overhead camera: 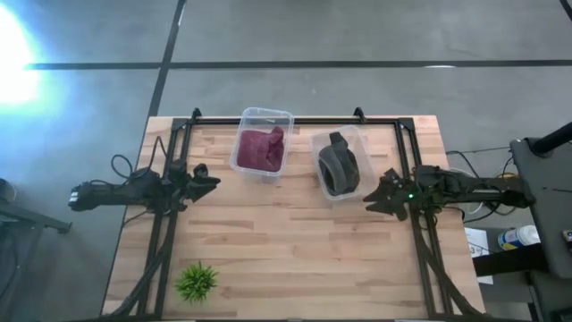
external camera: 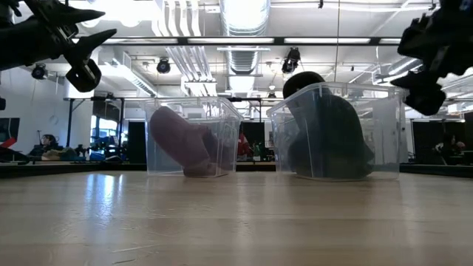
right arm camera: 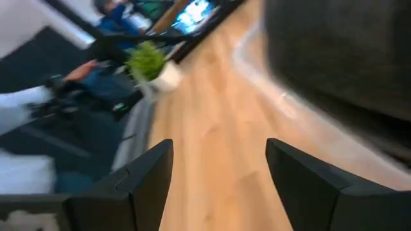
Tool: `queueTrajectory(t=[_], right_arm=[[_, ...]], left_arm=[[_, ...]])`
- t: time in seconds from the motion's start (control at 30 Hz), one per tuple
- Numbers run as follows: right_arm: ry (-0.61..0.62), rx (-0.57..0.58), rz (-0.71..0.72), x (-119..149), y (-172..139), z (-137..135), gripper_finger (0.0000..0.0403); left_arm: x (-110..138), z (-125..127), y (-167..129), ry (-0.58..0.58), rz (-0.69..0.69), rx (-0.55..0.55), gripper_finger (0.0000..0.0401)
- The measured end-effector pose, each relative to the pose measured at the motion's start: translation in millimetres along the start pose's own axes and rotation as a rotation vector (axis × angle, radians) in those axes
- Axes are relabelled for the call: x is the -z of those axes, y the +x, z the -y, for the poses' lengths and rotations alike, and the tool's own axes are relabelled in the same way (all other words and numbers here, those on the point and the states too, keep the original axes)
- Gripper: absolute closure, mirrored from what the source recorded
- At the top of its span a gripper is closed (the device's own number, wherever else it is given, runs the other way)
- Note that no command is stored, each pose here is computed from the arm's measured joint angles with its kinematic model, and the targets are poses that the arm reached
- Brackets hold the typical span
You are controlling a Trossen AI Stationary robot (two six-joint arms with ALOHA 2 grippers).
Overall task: Pick & Place hat
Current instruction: Adjust the right transparent bin
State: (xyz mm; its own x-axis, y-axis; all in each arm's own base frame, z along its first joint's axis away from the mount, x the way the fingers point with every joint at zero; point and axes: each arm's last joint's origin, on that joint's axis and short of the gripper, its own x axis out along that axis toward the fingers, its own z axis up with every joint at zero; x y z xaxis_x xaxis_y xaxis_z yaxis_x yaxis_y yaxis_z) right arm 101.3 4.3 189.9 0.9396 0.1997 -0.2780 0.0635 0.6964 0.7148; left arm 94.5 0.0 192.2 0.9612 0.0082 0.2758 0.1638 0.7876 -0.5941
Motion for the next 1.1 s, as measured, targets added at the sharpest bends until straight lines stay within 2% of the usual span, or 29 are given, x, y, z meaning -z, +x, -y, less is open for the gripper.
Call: queueTrajectory(t=[0.17, 0.4, 0.53, 0.87, 1.1], right_arm=[[-0.002, 0.166, 0.037, 0.5, 11.4, 10.1, 0.0156], [-0.053, 0.136, 0.067, -10.8, 28.5, 4.3, 0.0156], [-0.076, 0.158, 0.081, -19.7, 38.0, -0.3, 0.0156], [-0.078, 0.245, -0.017, -29.7, 66.0, -1.3, 0.0156], [-0.106, 0.263, -0.056, -49.7, 93.8, -14.8, 0.0156]], left_arm=[[0.0, 0.0, 0.0, 0.0, 0.0, 0.0, 0.0277], [-0.3, 0.3, -0.4, 0.0, 0.004, 0.004, 0.0277], [-0.9, 0.8, -1.0, 0.0, 0.011, 0.009, 0.0277], [-0.9, 0.8, -1.0, 0.0, 0.011, 0.009, 0.0277], [-0.8, 0.6, -1.0, 0.0, 0.011, 0.009, 0.0277]])
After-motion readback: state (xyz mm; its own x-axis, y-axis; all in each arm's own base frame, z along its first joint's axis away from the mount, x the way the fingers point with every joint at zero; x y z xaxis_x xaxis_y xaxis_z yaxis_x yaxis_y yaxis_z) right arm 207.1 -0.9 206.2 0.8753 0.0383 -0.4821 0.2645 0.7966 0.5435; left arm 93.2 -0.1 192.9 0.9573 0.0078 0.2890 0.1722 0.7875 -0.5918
